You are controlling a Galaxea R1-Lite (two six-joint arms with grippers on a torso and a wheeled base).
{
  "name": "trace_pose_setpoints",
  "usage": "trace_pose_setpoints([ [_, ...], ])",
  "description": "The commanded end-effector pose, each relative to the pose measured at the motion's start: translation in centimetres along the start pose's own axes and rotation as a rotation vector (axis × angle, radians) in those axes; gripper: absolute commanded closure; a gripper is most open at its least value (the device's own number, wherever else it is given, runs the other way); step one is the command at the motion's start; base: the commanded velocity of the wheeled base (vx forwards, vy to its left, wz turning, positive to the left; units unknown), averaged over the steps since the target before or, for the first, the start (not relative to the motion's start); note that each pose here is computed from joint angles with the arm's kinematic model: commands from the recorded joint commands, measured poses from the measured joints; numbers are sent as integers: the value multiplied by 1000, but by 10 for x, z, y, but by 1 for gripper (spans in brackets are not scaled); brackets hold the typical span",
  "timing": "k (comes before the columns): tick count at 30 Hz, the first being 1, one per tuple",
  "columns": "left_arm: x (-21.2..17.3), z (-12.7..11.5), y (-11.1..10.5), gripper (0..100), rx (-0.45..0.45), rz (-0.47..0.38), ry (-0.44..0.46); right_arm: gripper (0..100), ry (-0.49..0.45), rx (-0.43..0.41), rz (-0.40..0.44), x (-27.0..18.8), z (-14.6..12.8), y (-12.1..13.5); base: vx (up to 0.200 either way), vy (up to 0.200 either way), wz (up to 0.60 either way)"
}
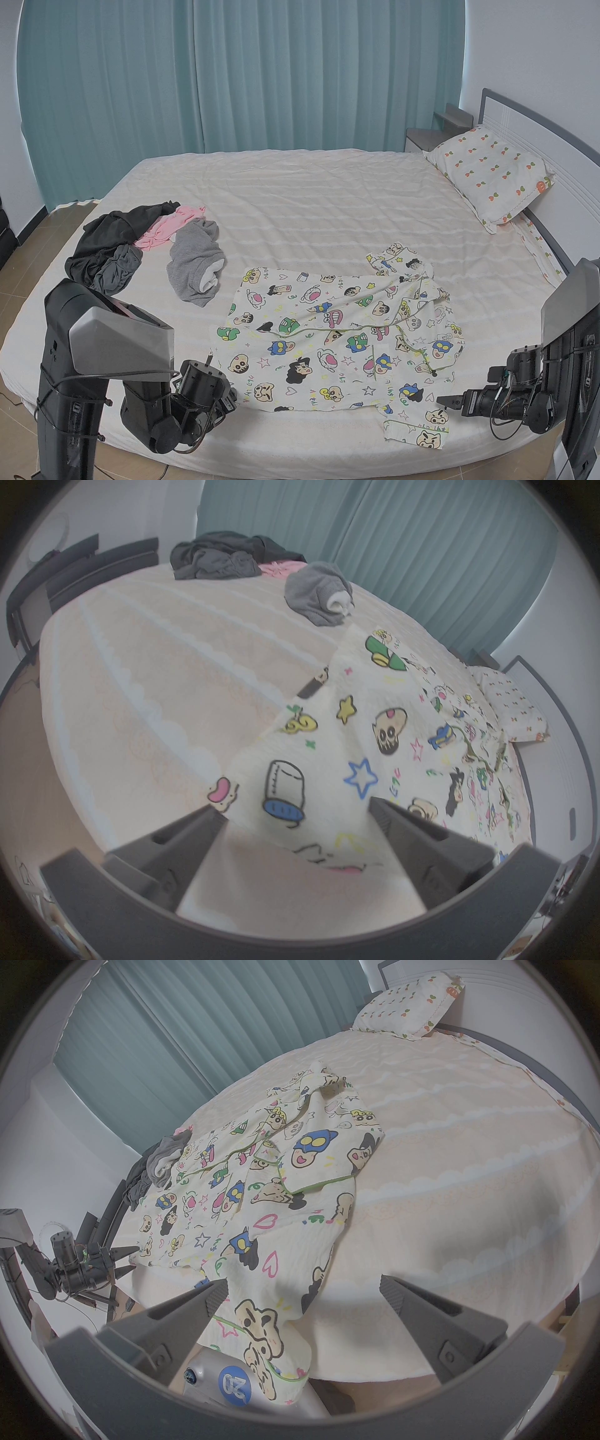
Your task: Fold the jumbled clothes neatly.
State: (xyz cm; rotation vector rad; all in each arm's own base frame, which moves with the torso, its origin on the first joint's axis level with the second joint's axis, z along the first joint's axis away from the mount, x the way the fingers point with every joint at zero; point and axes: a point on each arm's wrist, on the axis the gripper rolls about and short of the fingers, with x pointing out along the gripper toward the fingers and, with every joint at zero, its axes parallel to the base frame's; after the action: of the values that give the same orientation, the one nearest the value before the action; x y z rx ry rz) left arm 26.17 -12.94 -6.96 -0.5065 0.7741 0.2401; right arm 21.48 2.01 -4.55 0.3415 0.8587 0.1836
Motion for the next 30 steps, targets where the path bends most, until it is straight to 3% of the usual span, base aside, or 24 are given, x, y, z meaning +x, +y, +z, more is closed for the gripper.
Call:
trace_pose_setpoints([
  [1,1,2,-4,100,-7,-12,-10,0,8,2,-2,-2,-2,0,0,0,0],
  [10,-5,2,1,100,-12,2,-9,0,19,10,6,-2,-4,1,0,0,0],
  [18,-20,-1,13,100,-1,34,16,0,159,-32,27,5,-24,14,0,0,0],
  [24,-21,-2,14,100,-8,27,14,0,209,-61,41,12,-34,19,0,0,0],
  [30,-21,-3,12,100,-11,16,13,0,199,-96,74,16,-37,27,0,0,0],
])
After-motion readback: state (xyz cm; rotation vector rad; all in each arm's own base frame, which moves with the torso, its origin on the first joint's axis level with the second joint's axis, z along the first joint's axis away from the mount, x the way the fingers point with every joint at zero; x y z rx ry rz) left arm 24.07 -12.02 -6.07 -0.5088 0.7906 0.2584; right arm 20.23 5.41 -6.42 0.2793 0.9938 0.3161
